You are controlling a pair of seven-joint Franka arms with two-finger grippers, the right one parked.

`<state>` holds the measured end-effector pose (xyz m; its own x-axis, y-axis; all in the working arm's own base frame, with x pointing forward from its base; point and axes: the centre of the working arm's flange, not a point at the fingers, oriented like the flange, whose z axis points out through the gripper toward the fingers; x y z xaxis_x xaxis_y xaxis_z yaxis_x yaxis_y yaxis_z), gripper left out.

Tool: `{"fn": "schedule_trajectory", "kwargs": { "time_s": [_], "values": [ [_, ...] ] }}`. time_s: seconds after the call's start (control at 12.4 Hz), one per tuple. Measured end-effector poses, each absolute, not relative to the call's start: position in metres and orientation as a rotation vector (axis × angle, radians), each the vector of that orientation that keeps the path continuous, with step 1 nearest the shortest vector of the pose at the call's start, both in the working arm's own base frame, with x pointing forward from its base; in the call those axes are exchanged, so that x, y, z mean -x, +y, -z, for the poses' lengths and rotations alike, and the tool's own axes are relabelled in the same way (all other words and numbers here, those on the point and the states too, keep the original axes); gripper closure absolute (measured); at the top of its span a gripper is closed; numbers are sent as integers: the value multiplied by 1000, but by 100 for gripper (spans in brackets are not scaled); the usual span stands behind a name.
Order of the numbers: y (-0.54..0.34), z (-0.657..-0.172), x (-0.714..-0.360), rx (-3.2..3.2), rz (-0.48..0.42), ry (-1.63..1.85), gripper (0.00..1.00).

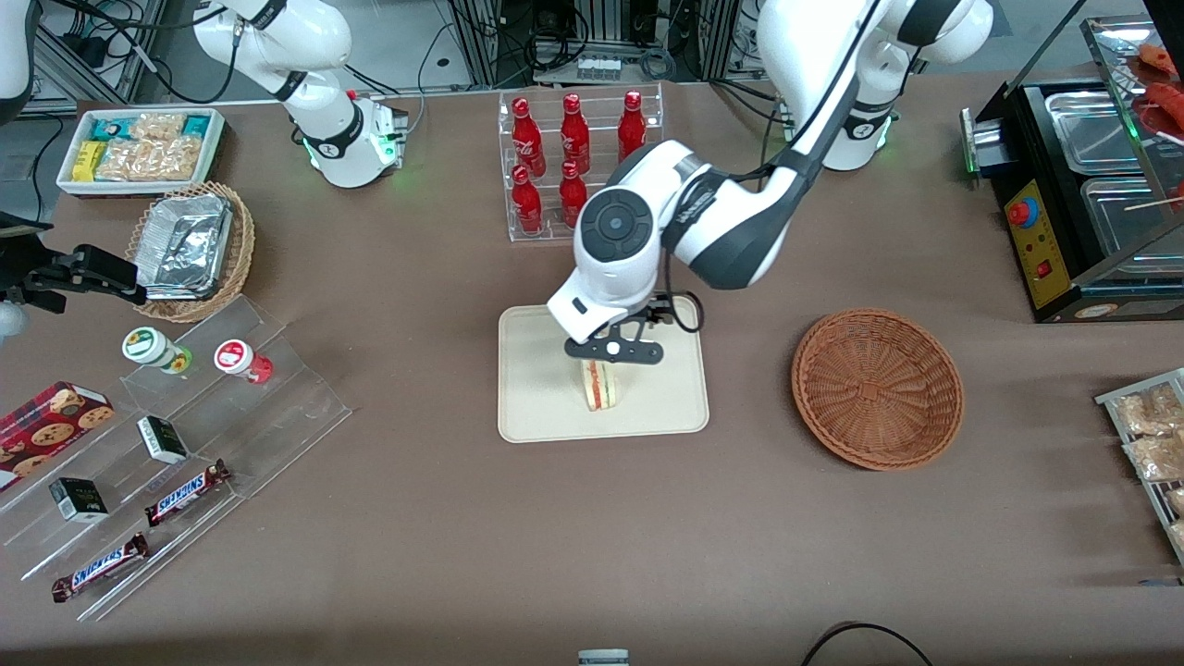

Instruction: Place sandwich from basket to tray

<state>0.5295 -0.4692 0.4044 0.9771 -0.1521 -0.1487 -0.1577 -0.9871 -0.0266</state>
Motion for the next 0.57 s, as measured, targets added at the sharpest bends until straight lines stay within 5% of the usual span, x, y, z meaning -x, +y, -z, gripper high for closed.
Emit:
{"fn": "schedule_trajectory", "kwargs": {
  "time_s": [0.57],
  "values": [
    [-369, -430, -561, 3004, -301, 408, 0]
  ]
}}
